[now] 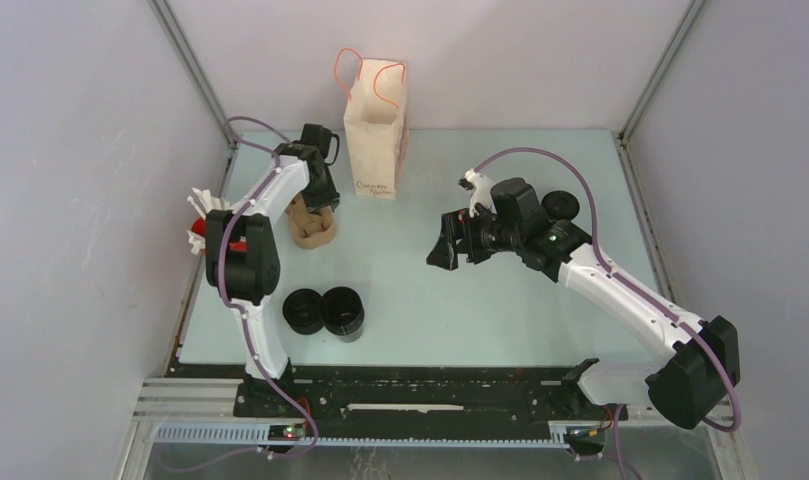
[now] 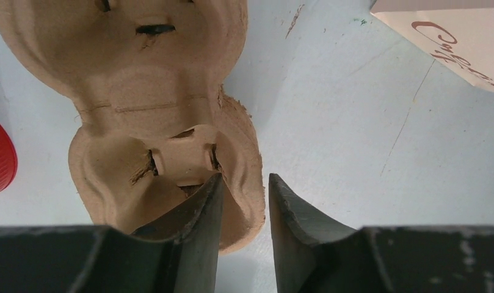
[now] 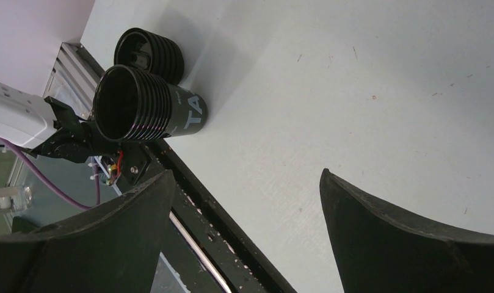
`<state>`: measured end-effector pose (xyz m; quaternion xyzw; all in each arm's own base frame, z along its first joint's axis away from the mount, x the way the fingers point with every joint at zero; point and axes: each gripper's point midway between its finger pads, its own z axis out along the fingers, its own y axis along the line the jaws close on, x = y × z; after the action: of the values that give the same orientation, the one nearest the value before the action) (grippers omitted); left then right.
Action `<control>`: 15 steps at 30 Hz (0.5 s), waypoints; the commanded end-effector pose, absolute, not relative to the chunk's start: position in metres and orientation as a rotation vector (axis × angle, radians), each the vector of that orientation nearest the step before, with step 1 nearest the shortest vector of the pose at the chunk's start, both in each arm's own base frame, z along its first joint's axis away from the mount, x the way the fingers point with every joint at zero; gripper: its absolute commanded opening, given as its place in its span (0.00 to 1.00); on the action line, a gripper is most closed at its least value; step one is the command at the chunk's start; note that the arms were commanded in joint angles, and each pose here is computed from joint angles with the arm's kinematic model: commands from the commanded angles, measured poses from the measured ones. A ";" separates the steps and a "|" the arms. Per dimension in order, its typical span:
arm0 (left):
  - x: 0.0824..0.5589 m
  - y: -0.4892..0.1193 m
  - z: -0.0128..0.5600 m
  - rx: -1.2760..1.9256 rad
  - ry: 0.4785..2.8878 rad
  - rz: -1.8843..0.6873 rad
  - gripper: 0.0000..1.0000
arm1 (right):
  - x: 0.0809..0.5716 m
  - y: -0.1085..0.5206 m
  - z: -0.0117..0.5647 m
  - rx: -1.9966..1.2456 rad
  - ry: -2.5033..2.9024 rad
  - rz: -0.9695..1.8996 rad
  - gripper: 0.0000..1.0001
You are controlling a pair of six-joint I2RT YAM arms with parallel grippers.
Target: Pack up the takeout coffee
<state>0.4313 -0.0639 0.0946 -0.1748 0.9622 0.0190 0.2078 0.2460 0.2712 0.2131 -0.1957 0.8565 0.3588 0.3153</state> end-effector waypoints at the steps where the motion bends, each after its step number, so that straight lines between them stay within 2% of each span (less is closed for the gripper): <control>1: 0.433 -0.069 0.095 -0.500 2.649 0.021 0.37 | 0.246 0.275 0.220 -0.514 2.225 0.971 0.97; 5: 0.432 -0.070 0.094 -0.497 2.645 0.023 0.33 | 0.246 0.275 0.221 -0.515 2.222 0.971 0.97; 9: 0.430 -0.070 0.091 -0.500 2.654 0.028 0.34 | 0.244 0.276 0.221 -0.522 2.220 0.971 0.97; 15: 0.431 -0.067 0.101 -0.508 2.623 0.042 0.25 | 0.242 0.278 0.221 -0.533 2.220 0.973 0.97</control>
<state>0.4302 -0.0664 0.0848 -0.1767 0.9618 0.0187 0.2084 0.2437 0.2732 0.2131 -0.1993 0.8557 0.3601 0.3137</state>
